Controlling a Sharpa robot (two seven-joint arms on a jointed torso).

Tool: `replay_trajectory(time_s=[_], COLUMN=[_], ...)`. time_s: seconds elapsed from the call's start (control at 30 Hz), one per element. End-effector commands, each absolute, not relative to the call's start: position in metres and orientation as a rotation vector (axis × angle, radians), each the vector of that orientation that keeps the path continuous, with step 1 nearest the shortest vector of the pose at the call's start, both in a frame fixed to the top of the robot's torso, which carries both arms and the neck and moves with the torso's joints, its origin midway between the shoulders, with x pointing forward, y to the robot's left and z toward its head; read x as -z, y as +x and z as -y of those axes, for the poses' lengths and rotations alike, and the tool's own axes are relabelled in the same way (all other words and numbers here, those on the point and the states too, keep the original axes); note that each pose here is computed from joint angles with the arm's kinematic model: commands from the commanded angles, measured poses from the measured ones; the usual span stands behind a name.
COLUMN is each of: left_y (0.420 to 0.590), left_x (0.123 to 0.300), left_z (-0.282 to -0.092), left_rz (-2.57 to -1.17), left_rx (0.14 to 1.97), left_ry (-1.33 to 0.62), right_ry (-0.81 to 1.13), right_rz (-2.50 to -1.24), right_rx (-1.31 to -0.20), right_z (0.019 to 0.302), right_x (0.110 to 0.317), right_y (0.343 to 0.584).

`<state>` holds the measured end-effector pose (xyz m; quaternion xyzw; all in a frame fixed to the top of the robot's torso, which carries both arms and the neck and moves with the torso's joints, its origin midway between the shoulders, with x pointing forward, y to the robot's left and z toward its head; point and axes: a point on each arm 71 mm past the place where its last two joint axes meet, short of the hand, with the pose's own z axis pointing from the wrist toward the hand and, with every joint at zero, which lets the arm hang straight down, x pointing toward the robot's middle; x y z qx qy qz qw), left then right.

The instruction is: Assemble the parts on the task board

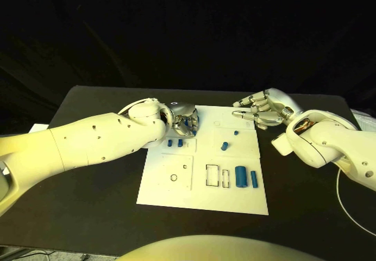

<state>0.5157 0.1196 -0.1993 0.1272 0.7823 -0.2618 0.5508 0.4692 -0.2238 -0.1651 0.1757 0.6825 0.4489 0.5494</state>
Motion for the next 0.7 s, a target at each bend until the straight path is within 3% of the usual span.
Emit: replay_trajectory(time_s=[0.03, 0.7], left_y=[0.5128, 0.5158], left_x=[0.2051, 0.2000], left_z=[-0.1179, -0.1199], left_rz=[-1.907, -1.865], left_rx=[0.621, 0.661], left_ry=[0.306, 0.231], right_ry=[0.408, 0.408], right_rz=[-1.613, -1.617], right_rx=[-1.066, -1.068], right_z=[0.2227, 0.2218], right_x=[0.1653, 0.1658], right_y=[0.4688, 0.4688])
